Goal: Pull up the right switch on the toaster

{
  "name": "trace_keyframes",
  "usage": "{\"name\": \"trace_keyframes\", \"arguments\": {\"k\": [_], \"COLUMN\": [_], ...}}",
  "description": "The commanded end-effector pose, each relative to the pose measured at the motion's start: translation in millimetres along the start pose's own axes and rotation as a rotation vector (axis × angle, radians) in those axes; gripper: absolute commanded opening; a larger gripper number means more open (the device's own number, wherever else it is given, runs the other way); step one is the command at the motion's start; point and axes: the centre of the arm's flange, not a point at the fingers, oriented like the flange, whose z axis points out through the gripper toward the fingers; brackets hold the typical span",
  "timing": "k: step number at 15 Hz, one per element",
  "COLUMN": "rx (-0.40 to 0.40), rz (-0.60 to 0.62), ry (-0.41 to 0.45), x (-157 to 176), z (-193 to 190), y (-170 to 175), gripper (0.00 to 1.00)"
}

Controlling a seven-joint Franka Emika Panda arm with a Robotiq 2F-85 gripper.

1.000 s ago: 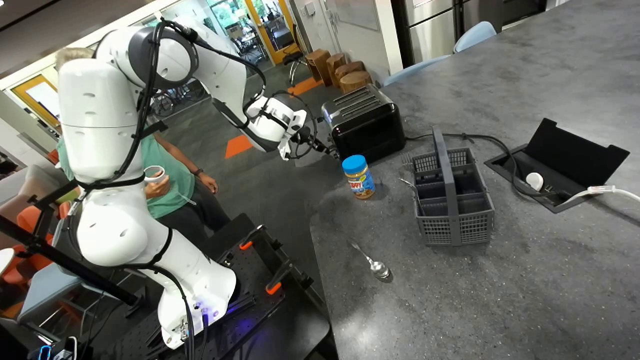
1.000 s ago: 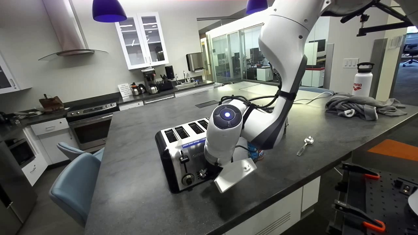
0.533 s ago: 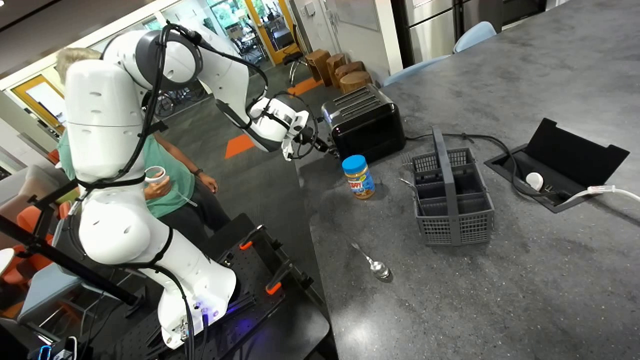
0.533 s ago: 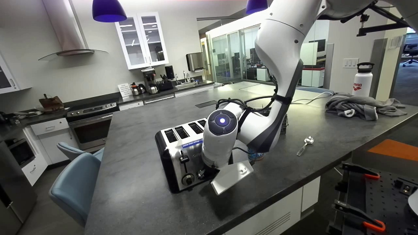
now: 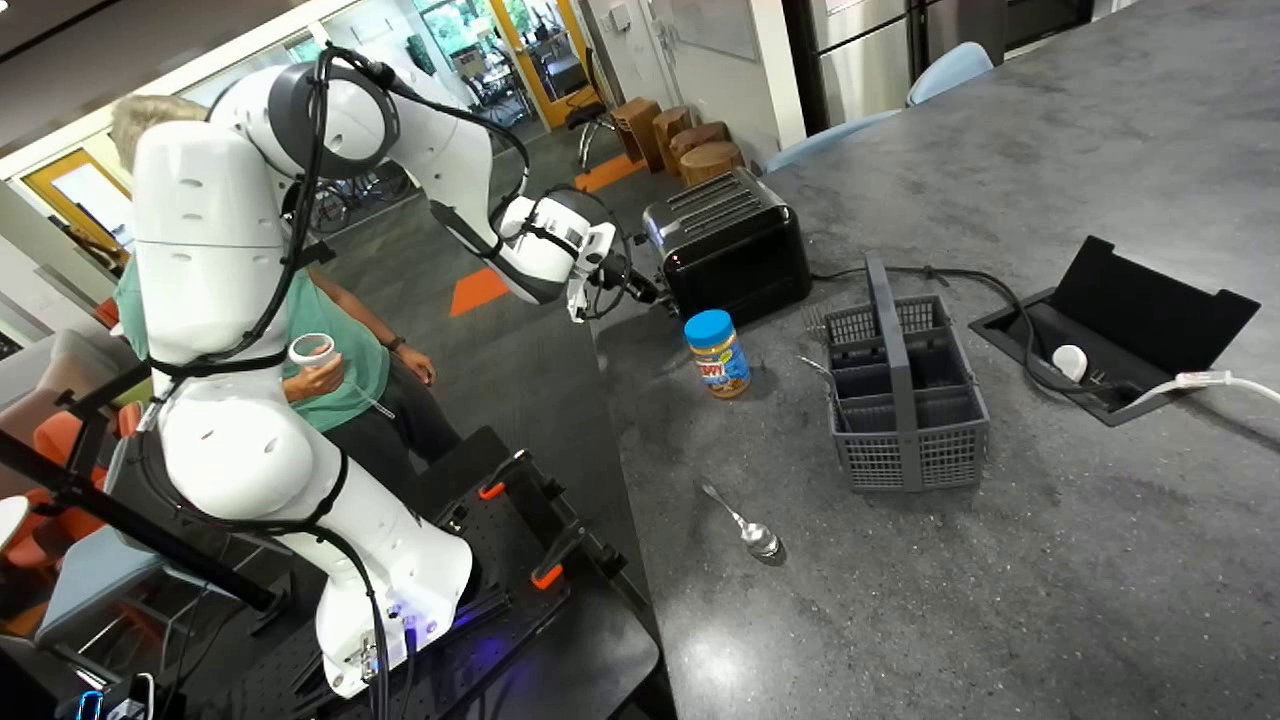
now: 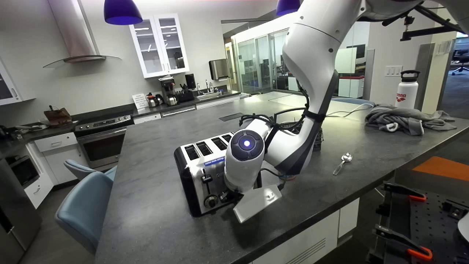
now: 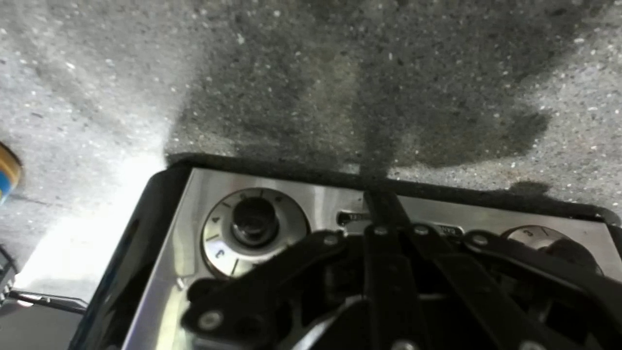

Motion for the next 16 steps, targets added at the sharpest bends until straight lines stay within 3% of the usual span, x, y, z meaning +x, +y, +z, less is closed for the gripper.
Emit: {"name": "trace_keyframes", "arguments": {"k": [1,16], "rx": [-0.051,-0.134], "rz": [0.033,0.121], "ry": [0.022,-0.037], "x": [3,15], "z": [6,14], "y": [-5,-14], "gripper": [0.0,0.0]}}
